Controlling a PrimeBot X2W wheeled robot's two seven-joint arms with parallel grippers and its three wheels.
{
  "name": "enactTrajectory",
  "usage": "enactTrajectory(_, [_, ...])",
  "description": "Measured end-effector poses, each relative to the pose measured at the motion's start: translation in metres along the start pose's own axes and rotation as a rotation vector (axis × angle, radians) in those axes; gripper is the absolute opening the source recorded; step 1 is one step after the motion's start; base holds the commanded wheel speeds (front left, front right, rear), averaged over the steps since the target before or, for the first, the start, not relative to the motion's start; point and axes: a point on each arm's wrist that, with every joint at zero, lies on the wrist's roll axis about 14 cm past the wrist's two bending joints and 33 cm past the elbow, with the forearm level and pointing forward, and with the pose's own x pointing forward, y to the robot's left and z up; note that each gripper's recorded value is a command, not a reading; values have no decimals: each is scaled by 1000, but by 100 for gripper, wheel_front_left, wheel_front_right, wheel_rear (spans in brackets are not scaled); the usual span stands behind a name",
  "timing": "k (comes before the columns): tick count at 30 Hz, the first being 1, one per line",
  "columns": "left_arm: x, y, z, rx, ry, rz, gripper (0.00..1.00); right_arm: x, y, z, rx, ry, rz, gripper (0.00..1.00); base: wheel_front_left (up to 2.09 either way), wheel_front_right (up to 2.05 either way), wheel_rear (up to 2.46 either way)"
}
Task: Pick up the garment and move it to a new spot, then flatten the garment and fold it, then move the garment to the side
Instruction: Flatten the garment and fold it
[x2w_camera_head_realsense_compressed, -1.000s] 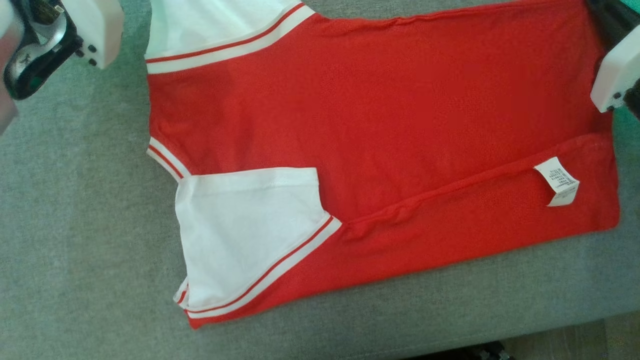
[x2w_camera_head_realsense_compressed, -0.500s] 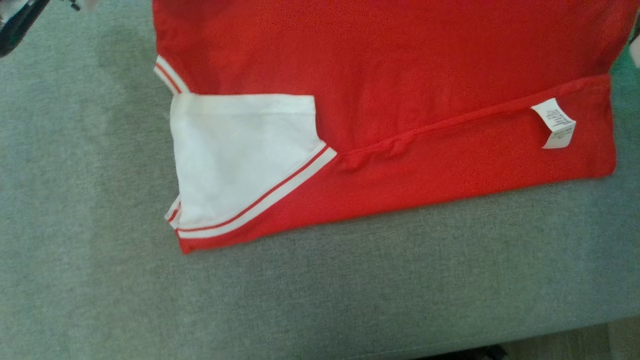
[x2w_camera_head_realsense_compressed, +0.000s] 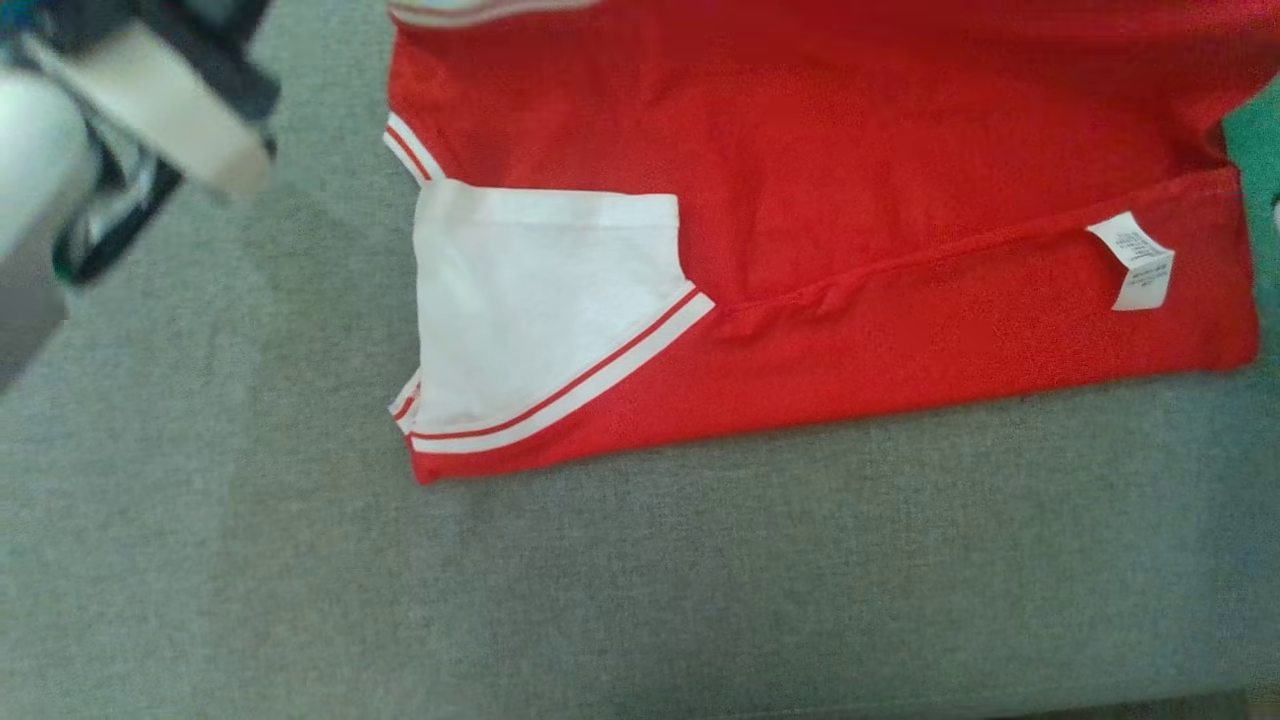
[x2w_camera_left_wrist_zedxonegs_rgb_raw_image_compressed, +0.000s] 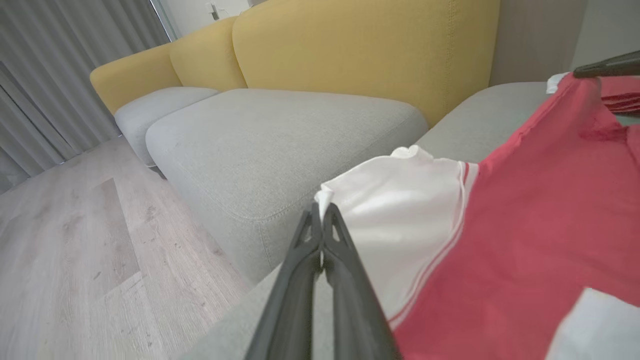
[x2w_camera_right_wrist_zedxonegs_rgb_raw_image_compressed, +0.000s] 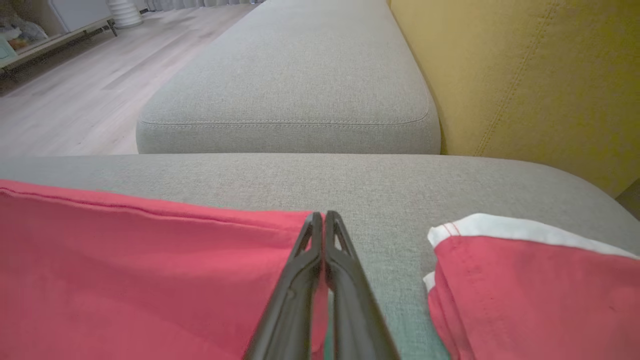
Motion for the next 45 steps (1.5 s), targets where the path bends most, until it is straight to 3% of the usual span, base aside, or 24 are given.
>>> enactTrajectory(17, [-98,-95,-33,-185,73,2,0,-60,2,-43,45,71,-30,0,0,0,0])
enactTrajectory(29, [-113,-136,-52,-299,112,5,0,-82,11,-73,73,144,-46,0,0,0,0])
enactTrajectory(30, [-112,-139,-54,-311,115,9,12,-82,11,-74,74,149,-48,0,0,0,0])
enactTrajectory(31, [-111,-141,-56,-323,117,19,42,-83,12,-75,78,152,-49,0,0,0,0])
enactTrajectory(32, [-110,-143,-57,-344,116,32,92,-82,14,-76,80,152,-48,31,0,0,0])
enactTrajectory(33, [-109,-144,-59,-360,116,44,100,-82,15,-76,79,153,-49,89,0,0,0])
enactTrajectory(34, [-107,-145,-59,-371,110,61,100,-82,14,-77,78,151,-53,100,0,0,0])
enactTrajectory(38, [-103,-142,-54,-380,76,133,100,-84,10,-71,96,102,-88,100,0,0,0])
enactTrajectory(44, [-109,-123,-37,-388,-23,377,100,-101,20,-77,186,27,-130,100,0,0,0])
enactTrajectory(45, [-117,-117,-33,-378,-49,463,100,-106,25,-77,213,7,-135,100,0,0,0])
